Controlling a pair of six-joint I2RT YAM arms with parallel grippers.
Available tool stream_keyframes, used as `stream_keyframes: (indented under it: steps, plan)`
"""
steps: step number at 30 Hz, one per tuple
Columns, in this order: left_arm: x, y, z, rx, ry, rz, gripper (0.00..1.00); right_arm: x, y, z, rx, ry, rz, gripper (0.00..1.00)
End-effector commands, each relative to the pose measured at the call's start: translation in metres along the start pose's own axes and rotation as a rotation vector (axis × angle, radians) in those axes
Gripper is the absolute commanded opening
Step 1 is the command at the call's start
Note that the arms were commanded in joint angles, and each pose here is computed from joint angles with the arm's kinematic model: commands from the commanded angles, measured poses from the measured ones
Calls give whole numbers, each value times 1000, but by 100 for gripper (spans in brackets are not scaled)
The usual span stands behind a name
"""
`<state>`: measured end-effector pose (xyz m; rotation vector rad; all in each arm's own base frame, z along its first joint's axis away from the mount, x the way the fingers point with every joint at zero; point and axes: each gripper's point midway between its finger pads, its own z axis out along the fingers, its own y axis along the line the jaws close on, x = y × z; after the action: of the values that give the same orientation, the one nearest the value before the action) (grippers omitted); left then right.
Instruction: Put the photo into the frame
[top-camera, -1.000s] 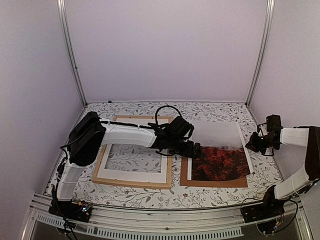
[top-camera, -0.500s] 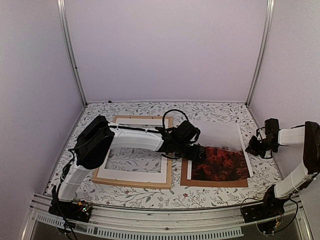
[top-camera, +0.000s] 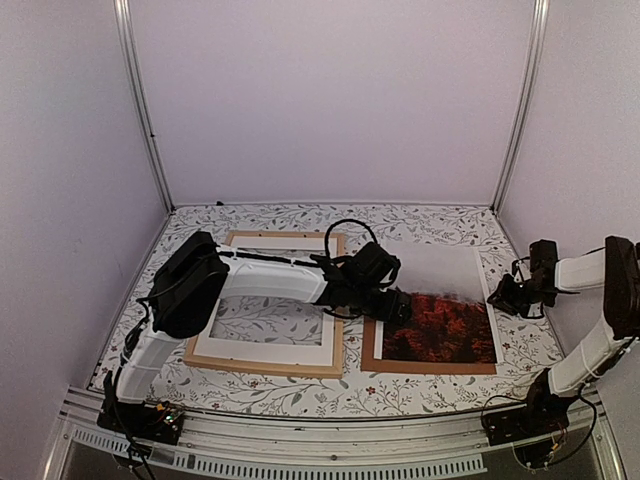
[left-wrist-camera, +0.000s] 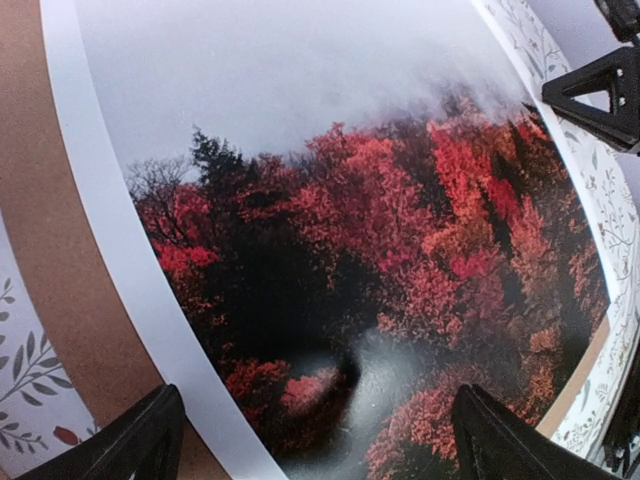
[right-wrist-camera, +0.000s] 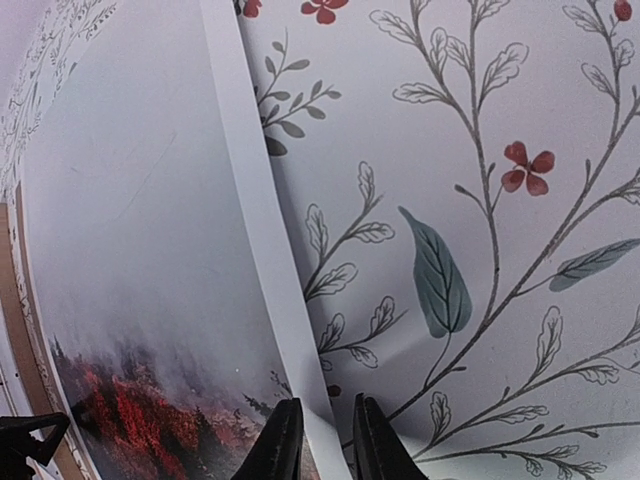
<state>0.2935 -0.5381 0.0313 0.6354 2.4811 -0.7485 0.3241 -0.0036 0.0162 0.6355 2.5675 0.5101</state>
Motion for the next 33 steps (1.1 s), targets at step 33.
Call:
stream_keyframes:
  steps: [33]
  plan:
    - [21, 8, 1, -35, 41, -2, 95, 10, 10, -11, -153, 32, 32, 10]
